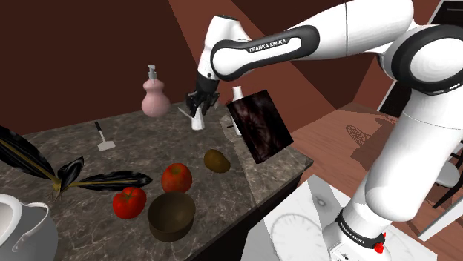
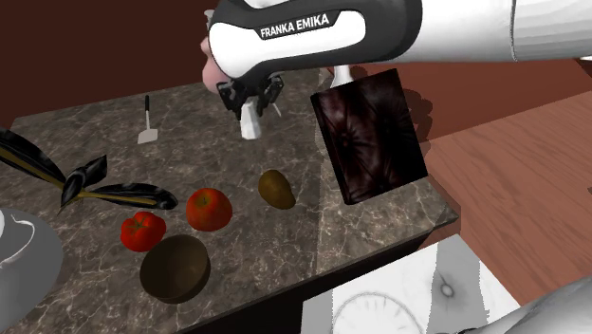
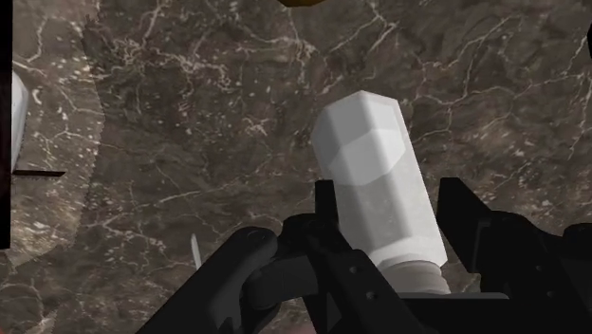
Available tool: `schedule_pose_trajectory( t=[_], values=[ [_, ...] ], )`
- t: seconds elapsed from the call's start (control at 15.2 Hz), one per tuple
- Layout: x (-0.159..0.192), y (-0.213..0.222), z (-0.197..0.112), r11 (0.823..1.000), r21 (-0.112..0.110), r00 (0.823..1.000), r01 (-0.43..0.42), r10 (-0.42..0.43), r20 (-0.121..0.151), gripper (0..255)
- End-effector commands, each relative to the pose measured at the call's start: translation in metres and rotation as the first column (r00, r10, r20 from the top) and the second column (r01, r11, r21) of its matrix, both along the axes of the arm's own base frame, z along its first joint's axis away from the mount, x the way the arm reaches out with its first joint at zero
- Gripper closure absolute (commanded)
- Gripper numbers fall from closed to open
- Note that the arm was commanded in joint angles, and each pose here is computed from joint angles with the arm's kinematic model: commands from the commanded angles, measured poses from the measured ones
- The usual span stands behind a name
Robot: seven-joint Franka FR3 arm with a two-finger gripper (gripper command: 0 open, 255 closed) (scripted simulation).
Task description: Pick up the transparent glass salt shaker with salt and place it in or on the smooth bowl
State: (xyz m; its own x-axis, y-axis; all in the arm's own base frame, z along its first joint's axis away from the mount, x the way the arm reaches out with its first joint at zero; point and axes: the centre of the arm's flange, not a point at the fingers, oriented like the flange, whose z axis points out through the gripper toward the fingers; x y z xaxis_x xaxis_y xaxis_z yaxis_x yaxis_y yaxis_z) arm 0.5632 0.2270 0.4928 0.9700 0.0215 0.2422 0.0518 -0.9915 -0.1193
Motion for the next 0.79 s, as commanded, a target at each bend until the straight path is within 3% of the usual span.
schedule_pose_trajectory(
  t=[0.0, 0.73],
  values=[
    [-0.001, -0.001, 0.01, 1.0, 0.0, 1.0, 0.0, 0.0, 0.0, 255],
    [-0.097, 0.09, 0.019, 1.0, 0.0, 1.0, 0.0, 0.0, 0.0, 255]
  ],
)
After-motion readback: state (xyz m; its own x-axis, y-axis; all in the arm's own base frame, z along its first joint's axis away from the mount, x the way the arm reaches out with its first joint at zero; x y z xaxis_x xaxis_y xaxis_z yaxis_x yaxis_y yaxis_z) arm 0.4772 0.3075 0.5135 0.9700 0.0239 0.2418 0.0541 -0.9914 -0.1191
